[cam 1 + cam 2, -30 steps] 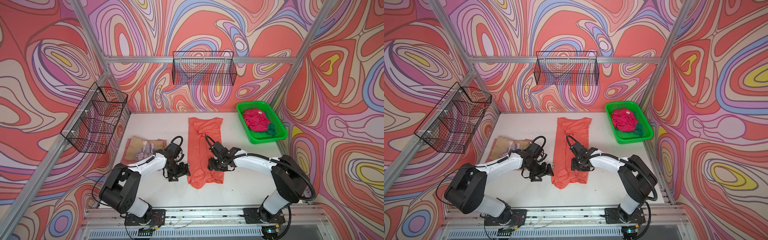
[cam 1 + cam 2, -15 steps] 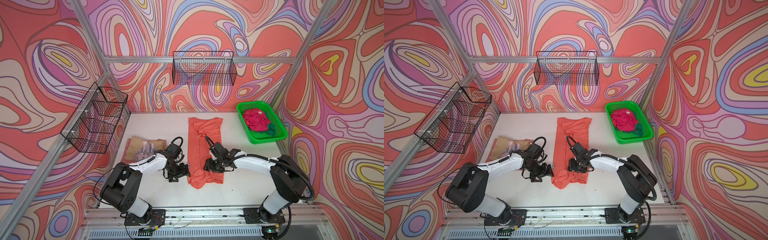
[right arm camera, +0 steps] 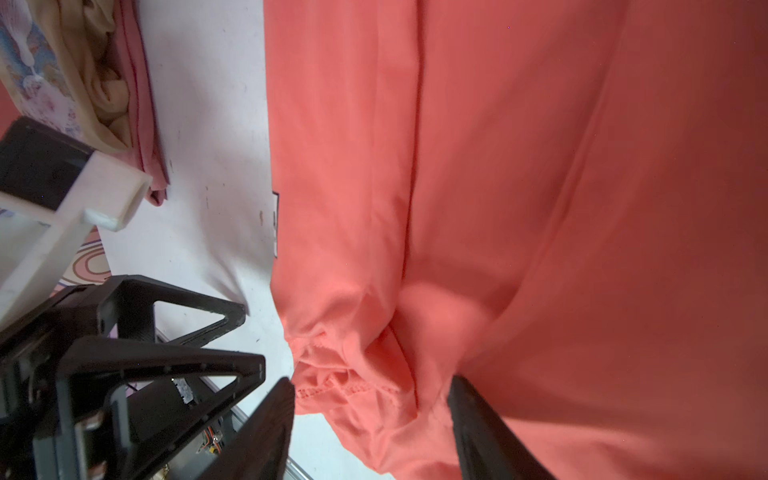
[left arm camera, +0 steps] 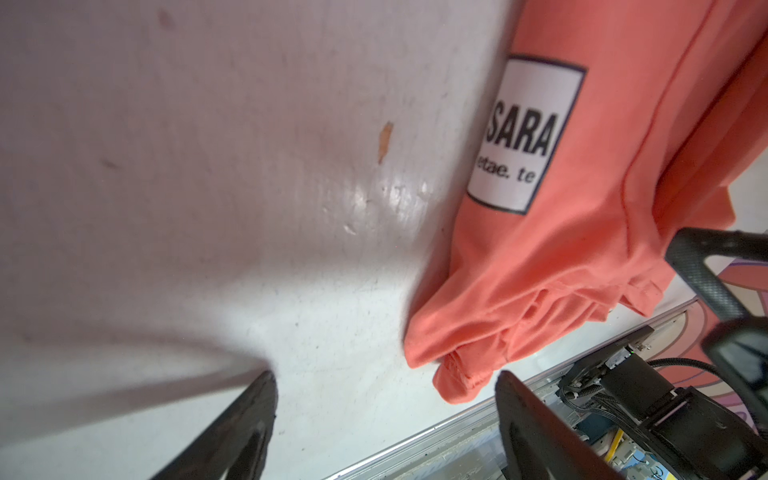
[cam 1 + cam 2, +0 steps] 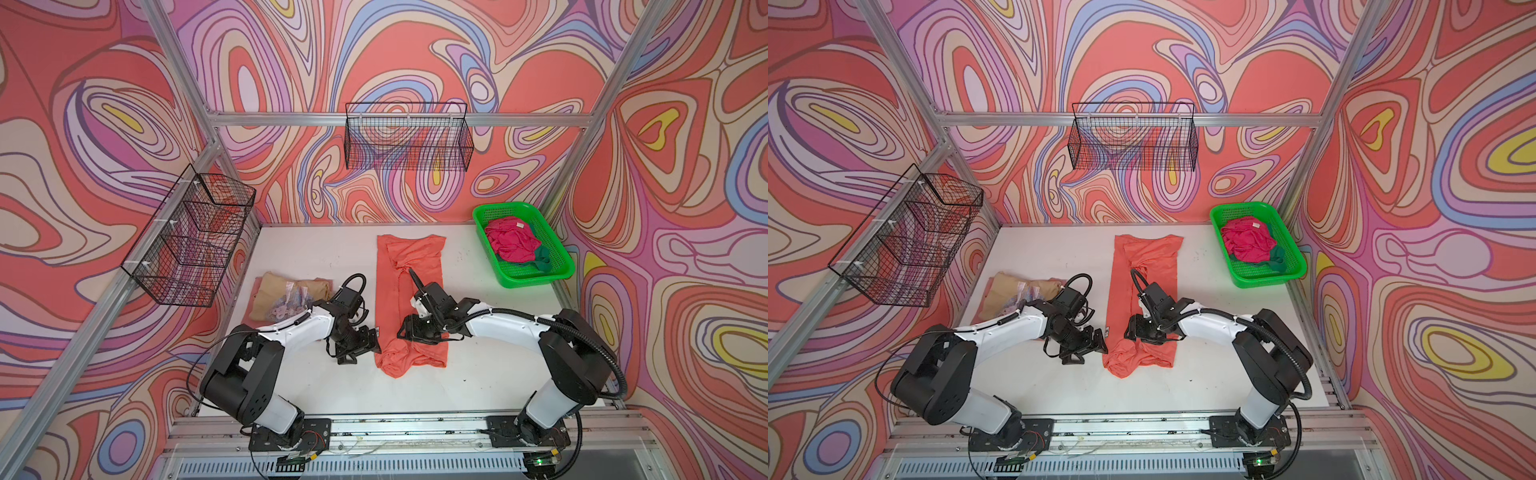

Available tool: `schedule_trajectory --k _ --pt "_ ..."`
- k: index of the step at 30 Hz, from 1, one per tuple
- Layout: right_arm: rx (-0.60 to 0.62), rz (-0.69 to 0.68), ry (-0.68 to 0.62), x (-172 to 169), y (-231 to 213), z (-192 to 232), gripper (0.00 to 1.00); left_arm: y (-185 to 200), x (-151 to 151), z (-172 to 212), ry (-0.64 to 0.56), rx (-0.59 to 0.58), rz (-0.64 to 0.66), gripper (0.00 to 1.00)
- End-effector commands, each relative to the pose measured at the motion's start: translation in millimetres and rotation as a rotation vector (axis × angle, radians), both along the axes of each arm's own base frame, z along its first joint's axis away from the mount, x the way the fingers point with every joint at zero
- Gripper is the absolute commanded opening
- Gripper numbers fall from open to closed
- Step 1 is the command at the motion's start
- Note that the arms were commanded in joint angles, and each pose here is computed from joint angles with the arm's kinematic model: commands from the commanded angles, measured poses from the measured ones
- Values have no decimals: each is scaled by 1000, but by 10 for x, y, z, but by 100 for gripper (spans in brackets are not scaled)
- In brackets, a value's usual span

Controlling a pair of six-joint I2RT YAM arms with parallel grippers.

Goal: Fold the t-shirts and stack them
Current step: 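Lift the near end of the coral strip with both grippers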

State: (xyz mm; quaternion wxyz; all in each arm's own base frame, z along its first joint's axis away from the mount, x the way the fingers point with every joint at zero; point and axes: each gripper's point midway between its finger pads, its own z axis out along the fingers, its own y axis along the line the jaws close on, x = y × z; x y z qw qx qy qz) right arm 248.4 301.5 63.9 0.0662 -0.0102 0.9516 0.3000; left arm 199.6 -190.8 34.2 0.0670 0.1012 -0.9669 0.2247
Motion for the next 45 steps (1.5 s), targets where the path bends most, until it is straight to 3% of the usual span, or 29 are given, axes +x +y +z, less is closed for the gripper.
schedule_trajectory --k 1,5,13,20,32,45 --pt "-11 -44 -71 29 -110 309 64 48 -33 -28 6 13 -6 85" --pt "-112 -127 -97 -57 -523 415 64 39 -38 -26 10 6 0 85" --pt "-232 -228 -18 -510 -1099 197 62 -27 -59 -1 34 -8 5 78" --pt "-207 -217 60 -747 -1141 -75 57 -142 -115 -105 69 4 -18 74" --pt "-201 -199 81 -679 -1030 -370 50 -250 -158 -241 106 50 -60 65" --pt "-218 -183 100 -705 -1035 -502 32 -357 -167 -362 134 61 -83 49"
